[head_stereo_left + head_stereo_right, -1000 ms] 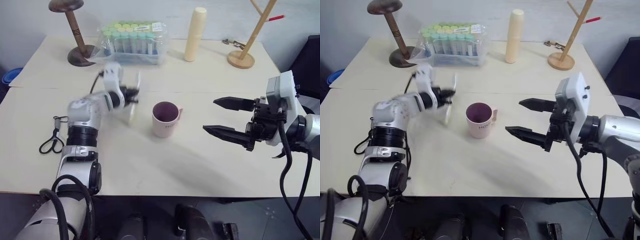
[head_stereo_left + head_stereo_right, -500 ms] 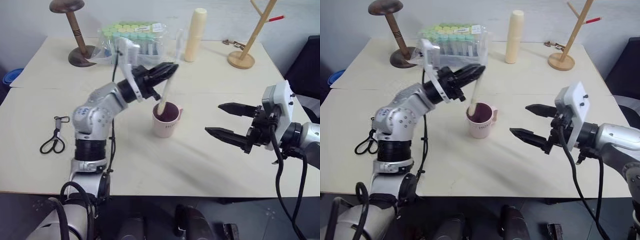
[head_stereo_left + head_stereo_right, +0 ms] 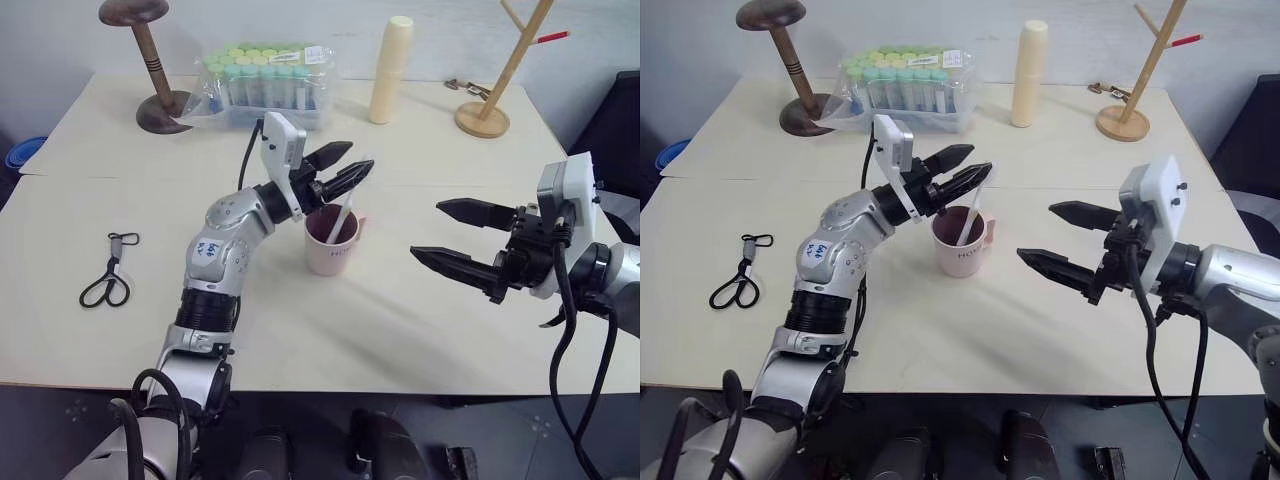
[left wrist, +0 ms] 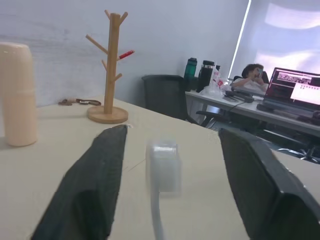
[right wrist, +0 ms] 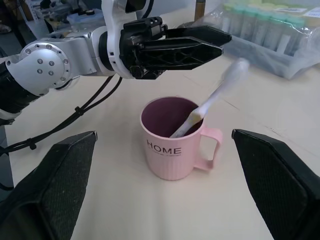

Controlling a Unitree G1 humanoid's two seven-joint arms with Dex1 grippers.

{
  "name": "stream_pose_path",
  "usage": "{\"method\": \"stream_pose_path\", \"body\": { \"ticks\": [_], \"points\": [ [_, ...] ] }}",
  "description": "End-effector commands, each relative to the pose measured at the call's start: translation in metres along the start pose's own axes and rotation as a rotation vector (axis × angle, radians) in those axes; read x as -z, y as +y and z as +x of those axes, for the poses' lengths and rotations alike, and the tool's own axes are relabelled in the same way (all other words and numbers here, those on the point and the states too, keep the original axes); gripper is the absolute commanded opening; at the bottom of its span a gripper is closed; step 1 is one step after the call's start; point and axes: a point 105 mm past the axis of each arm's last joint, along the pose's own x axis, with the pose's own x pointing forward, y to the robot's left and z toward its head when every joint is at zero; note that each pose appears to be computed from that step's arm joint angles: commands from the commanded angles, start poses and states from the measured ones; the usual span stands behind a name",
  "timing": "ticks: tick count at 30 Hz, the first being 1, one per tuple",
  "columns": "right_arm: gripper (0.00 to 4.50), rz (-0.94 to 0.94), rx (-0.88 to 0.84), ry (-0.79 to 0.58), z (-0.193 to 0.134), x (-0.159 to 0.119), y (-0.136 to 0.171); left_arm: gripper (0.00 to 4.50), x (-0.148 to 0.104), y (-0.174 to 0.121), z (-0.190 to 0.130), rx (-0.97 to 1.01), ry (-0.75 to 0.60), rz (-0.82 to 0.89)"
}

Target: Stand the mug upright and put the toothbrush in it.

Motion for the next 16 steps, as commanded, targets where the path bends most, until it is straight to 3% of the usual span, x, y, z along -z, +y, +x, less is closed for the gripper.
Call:
{"method": "stream_pose_path", "body": {
  "ticks": [1,4,6,11,16],
  "points": [
    [4.5,-0.04,0.0,-0.02,-0.007,-0.009,-0.003,4.21,-0.033,-0.011,-0.025,0.07,-0.006,0.001],
    [4.5,-0.041,-0.011,0.01,-0.01,-0.006,-0.008,4.21,-0.054,-0.01,-0.066,0.119,0.118,0.046],
    [4.5,-0.043,-0.033,0.044,-0.014,-0.001,-0.012,4.21,-0.067,-0.007,-0.109,0.163,0.317,0.121],
    [4.5,-0.059,-0.072,0.071,-0.019,0.002,-0.018,4.21,-0.082,-0.001,-0.168,0.188,0.626,0.222],
    [4.5,-0.07,-0.08,0.059,-0.018,-0.001,-0.024,4.21,-0.09,0.008,-0.175,0.18,0.648,0.312]
  ]
}}
